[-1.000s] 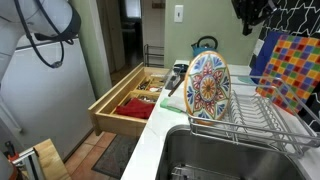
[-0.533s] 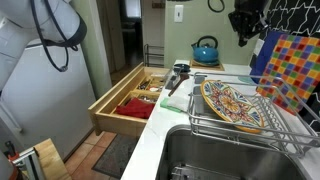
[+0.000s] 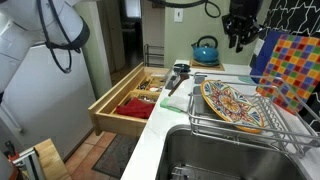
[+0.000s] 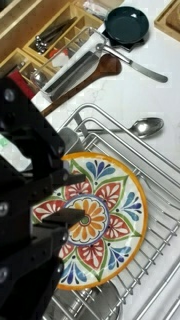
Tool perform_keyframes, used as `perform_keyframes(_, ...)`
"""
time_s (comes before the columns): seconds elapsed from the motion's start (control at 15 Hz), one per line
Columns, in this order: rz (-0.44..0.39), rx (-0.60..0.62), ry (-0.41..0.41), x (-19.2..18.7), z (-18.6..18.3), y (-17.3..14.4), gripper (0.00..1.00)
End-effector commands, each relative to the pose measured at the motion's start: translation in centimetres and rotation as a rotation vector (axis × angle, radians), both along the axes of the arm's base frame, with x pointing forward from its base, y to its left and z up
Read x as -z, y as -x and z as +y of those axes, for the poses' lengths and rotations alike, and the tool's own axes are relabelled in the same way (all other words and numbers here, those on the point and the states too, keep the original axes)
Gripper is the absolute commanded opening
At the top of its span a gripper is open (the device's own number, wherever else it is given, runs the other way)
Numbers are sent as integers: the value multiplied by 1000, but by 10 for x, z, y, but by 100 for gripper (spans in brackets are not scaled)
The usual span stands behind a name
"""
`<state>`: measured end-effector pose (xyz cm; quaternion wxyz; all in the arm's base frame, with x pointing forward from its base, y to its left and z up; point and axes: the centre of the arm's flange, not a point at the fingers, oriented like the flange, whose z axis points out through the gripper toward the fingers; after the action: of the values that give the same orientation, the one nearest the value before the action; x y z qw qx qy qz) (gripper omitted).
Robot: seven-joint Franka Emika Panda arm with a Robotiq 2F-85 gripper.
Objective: Pick up the plate from the dish rack, turn it one hundred and eighty degrees clockwise and put it back in the dish rack
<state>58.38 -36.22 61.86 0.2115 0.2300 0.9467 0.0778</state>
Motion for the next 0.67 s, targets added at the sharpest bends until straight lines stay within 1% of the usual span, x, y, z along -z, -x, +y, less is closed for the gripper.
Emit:
perform_keyframes(0.0,107,-105,50,-5,14,3,64)
perform_keyframes(0.2,184,-237,146,2,30,13,88)
perform_keyframes(0.27,198,-279,182,8,35,17,95)
perform_keyframes(0.33,219,-325,210,12,39,20,99)
perform_keyframes(0.53,281,-469,300,24,53,29,100)
perform_keyframes(0.6,305,-524,317,29,57,33,100)
